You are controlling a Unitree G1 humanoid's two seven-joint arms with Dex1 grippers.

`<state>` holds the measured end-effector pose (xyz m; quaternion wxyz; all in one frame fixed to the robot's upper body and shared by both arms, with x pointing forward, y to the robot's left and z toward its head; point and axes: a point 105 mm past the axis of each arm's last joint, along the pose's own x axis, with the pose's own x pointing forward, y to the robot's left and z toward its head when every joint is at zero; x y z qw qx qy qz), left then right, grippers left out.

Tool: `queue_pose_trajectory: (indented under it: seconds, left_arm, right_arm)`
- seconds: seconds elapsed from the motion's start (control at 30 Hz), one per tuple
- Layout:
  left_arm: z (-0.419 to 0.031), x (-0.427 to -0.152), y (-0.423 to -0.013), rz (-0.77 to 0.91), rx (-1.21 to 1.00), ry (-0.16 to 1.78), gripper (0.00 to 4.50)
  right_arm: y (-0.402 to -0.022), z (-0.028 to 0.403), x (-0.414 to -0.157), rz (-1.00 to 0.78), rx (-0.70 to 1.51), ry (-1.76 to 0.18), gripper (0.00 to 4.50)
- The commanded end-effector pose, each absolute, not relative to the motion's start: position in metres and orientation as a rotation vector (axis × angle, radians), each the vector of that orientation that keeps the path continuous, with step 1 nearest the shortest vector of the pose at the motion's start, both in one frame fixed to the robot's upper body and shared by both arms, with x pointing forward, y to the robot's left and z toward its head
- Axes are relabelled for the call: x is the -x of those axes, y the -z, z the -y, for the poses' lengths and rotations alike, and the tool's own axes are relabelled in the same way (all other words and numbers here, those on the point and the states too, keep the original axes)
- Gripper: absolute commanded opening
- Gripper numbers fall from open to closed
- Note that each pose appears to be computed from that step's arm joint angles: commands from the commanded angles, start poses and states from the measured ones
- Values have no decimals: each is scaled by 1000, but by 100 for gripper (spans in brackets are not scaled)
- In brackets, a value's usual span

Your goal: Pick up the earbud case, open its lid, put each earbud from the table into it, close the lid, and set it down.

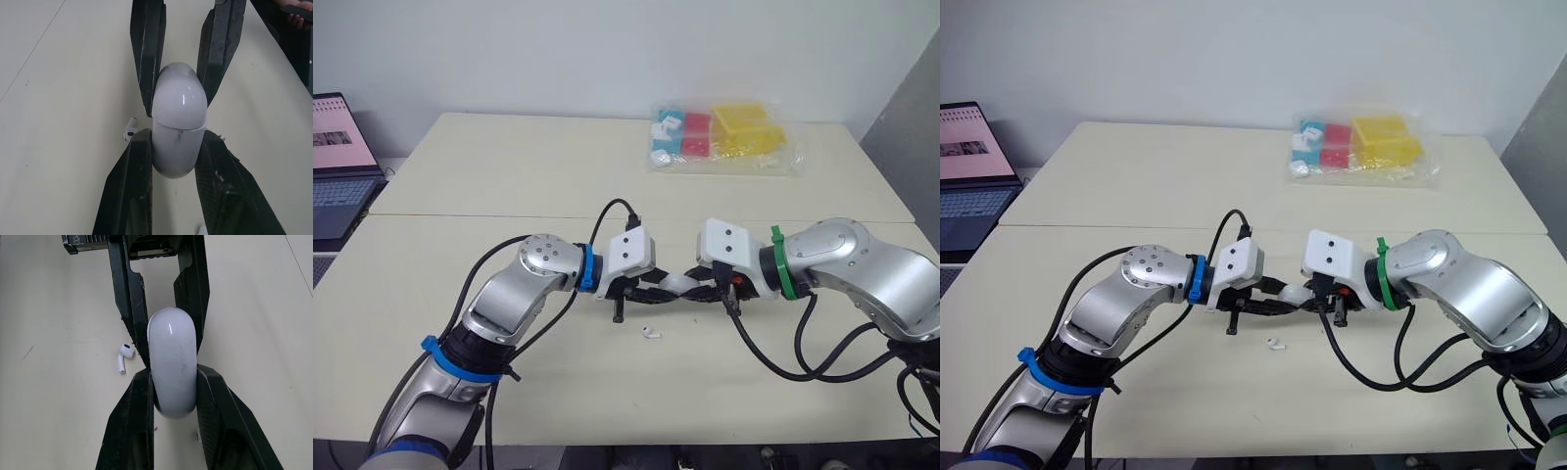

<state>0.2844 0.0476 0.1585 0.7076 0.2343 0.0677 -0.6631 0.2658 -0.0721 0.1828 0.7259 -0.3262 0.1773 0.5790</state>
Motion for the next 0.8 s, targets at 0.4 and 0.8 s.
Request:
queue_pose_trajectory:
  seconds: [0.4, 0.8]
  left_arm:
    - [-53, -288, -149, -126, -390, 1434, 80]
    - [-57, -284, -152, 102, -67, 1352, 80]
  right_arm:
    - [-213, 93, -260, -243, 903, -1276, 450]
    - [-231, 98, -265, 54, 870, -1169, 450]
